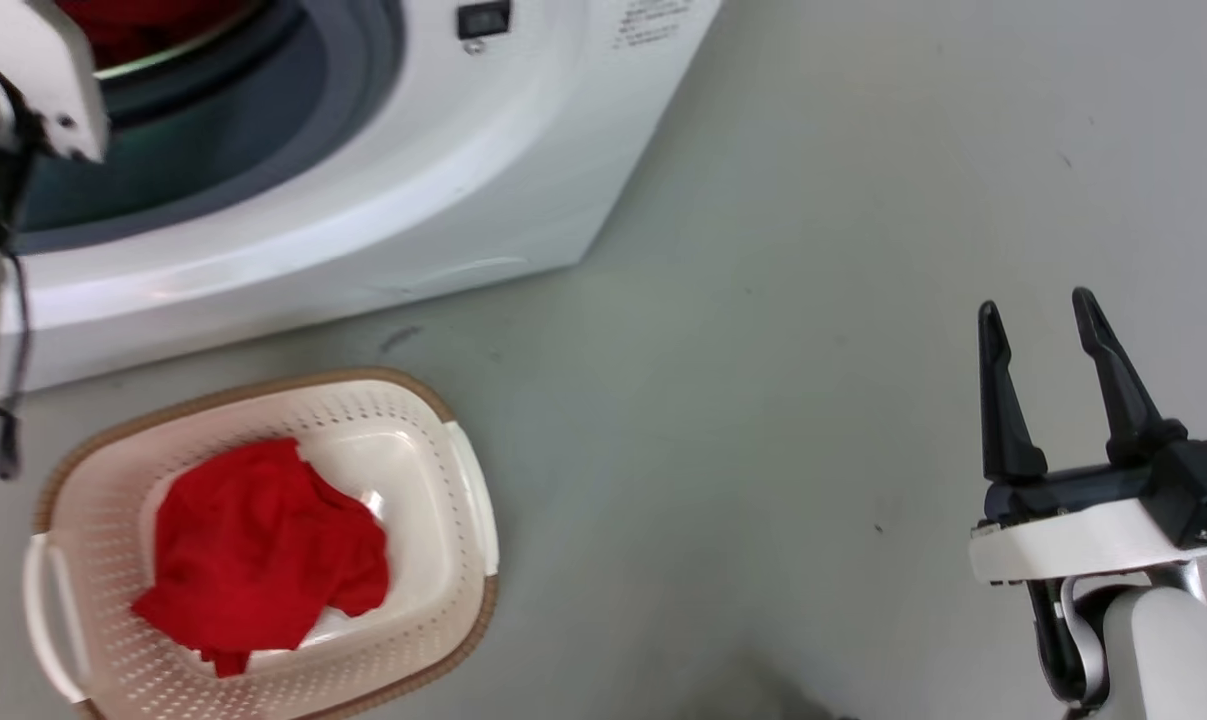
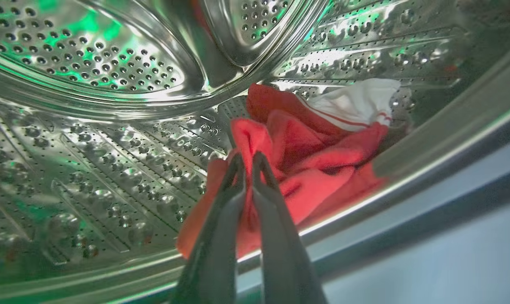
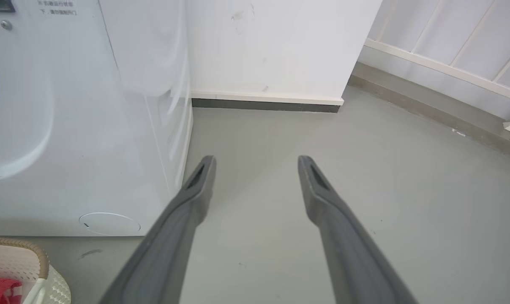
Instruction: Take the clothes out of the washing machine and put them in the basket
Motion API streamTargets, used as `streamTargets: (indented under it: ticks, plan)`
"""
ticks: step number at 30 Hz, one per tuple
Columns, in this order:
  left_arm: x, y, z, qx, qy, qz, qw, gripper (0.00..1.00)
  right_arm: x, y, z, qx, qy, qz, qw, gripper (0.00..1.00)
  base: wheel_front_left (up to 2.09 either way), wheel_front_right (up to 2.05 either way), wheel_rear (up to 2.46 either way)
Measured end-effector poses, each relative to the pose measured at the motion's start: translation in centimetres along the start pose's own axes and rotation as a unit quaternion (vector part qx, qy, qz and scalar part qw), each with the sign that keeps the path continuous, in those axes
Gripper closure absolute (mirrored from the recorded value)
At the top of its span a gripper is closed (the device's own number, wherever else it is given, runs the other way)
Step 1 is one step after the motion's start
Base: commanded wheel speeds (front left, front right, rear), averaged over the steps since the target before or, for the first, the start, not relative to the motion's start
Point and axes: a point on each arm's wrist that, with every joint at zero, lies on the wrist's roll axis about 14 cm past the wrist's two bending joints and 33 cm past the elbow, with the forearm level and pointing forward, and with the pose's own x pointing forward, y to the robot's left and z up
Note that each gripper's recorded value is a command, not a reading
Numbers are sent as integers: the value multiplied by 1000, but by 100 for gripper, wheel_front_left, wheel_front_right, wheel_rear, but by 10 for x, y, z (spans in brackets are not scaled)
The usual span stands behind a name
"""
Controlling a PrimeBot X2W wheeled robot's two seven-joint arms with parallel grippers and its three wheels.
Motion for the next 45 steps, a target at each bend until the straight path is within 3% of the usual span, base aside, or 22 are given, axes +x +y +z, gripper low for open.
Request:
streamTargets:
  ticks: [11,20,31,38,42,45]
  plan:
    - [-85,-8,25,4,-91,10,996,100,-13,9,36,5,-54,16,998,0,0,0,0]
    - [-151,-9,62,-1,-182,35,983,100,-30,17,56,13,-85,31,996,0,0,0,0]
    - [-253,-30,148,6,-364,54,930,100,-44,22,75,17,-116,41,992,0,0,0,0]
    - [-303,-43,172,15,-428,49,902,100,-46,25,80,21,-124,47,991,0,0,0,0]
    - [-312,-55,170,16,-429,36,903,100,-45,27,80,21,-123,49,991,0,0,0,0]
    - [-310,-64,157,13,-406,22,914,100,-44,26,78,23,-120,48,991,0,0,0,0]
